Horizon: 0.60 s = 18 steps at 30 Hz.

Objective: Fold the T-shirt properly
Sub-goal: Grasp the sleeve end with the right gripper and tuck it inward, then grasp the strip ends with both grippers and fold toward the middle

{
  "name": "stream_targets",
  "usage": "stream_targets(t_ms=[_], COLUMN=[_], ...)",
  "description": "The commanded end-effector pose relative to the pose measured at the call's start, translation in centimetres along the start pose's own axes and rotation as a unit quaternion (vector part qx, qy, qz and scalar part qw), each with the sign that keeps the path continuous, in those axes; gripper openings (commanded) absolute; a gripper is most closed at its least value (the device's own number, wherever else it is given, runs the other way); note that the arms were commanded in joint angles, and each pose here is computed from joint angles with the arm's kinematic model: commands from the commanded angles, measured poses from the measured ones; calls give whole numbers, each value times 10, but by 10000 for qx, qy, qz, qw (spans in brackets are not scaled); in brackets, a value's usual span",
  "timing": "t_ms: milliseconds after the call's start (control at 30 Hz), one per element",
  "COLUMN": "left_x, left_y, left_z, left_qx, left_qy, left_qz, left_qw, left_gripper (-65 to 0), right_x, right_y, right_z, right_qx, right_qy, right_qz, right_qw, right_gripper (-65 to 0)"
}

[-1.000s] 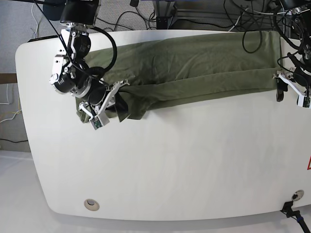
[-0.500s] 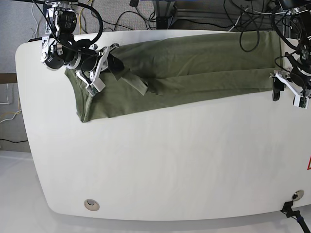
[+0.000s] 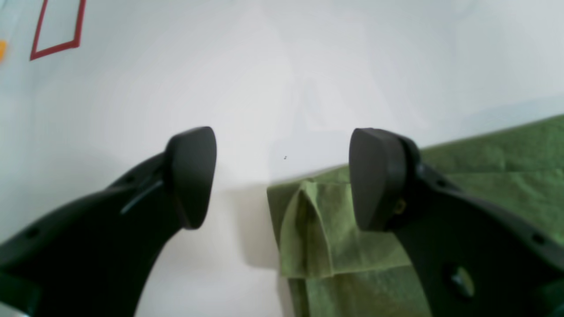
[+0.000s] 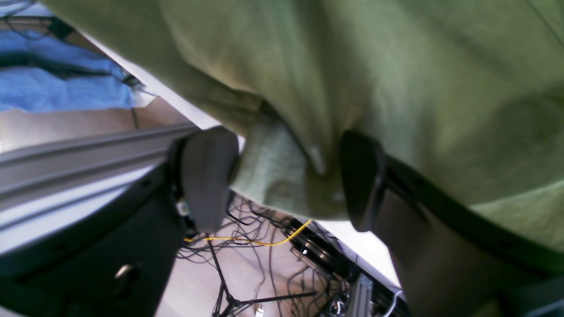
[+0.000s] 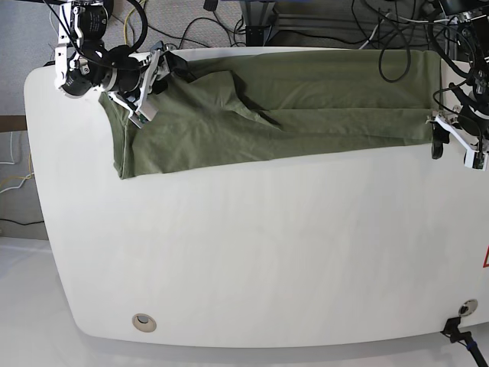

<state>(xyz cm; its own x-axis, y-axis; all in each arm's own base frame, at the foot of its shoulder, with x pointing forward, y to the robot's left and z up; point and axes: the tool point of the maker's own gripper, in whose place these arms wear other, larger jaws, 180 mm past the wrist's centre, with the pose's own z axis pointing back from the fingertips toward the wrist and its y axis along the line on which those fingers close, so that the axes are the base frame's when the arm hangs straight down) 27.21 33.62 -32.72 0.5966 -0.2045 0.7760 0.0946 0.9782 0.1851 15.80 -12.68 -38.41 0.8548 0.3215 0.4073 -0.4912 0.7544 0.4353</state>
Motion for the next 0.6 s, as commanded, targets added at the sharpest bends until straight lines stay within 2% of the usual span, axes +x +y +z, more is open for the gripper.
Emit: stream_targets(t_ms=[0,100,200,367,400,467,533,567], left_x=[16,20,19,46,52,50,50,45], left_y=[6,5,-4,-29,-36,-50,-59,-65], left_z=[3,1,-4,4,9,20,27,29], left_qx=[45,30,-114,-298,-330,-428,-495,-536], left_qy=[-238,-284,-263,-663,-769,-785,-824,-811], left_qz=[-71,-74,-87,-280,-358,-456,-500,-421], left_qw=[9997,9996,9996,9970,9958,9950,9941,9944], left_gripper=[-209,-209,-209,-209,-211,-216,-286,-351], right_x=[11,21,52,107,114,119,114,110], right_y=[4,7,0,-2,-4,-5,-4,-5], right_z=[6,10,17,31,31,23,9,3], right_qx=[43,6,-133,-230,-326,-584,-858,-1021], right_qy=[-203,-330,-683,-1802,-1983,-2135,-2073,-2063], right_qz=[159,302,503,677,710,781,925,959], right_qw=[9997,9990,9963,9810,9770,9721,9701,9684], right_gripper=[-256,-256,-256,-259,-279,-362,-468,-532])
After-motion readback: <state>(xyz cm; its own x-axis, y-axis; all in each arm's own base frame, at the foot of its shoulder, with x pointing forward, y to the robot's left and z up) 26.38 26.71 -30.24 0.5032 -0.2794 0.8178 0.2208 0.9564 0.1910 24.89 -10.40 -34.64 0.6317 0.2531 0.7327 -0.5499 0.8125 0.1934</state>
